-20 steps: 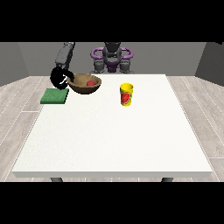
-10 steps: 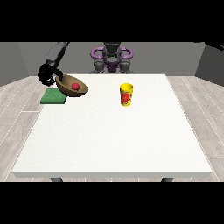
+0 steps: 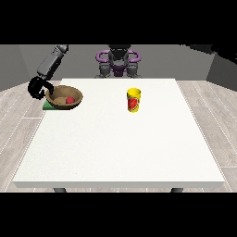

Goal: Pick the cup and pour the ball into the bowl, then pick the bowl and place it on the pad

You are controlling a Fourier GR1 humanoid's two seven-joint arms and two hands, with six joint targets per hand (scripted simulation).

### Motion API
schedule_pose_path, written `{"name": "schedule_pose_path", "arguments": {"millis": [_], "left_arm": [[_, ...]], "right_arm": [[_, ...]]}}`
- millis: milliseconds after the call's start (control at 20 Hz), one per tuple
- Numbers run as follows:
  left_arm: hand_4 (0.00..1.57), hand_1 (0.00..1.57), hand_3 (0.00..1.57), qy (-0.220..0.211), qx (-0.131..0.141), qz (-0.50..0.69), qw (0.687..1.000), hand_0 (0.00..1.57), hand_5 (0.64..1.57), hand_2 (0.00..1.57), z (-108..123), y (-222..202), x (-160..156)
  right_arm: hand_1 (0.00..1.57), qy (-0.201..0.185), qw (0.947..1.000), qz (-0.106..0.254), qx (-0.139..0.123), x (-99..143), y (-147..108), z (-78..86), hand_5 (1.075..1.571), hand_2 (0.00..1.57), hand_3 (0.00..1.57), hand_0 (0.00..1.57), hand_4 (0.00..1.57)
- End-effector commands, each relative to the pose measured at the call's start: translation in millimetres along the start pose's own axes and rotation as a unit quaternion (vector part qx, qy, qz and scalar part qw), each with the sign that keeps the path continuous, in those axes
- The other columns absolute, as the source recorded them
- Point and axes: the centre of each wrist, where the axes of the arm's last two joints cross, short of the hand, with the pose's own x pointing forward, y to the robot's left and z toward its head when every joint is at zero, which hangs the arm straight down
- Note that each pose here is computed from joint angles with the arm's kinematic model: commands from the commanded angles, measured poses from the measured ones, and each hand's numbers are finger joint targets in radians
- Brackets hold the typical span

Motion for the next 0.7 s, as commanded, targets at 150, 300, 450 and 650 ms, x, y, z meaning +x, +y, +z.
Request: {"name": "schedule_pose_path", "arguments": {"millis": [150, 300, 450, 650], "left_arm": [[0.70, 0.00, 0.00, -0.061, -0.008, 0.014, 0.998, 0.00, 1.560, 0.00, 5, 0, 32], [0.69, 0.00, 0.00, -0.037, 0.003, 0.008, 0.999, 0.00, 1.556, 0.00, 6, 5, 42], [0.70, 0.00, 0.00, -0.048, -0.002, 0.016, 0.999, 0.00, 1.557, 0.00, 9, 5, 36], [0.70, 0.00, 0.00, -0.037, 0.002, 0.021, 0.999, 0.00, 1.556, 0.00, 10, 2, 28]], "right_arm": [[1.57, -0.058, 0.9974, -0.006, -0.043, 21, -78, 7.7, 1.571, 1.57, 0.00, 1.57, 0.99], [1.57, -0.038, 0.9987, 0.003, -0.033, 15, -75, 7.0, 1.571, 1.57, 0.00, 1.57, 0.98], [1.57, -0.049, 0.9984, 0.006, -0.027, 19, -72, 3.4, 1.569, 1.57, 0.00, 1.57, 0.98], [1.57, -0.033, 0.9990, 0.030, -0.006, 0, -54, 4.0, 1.567, 1.57, 0.46, 1.57, 0.98]]}}
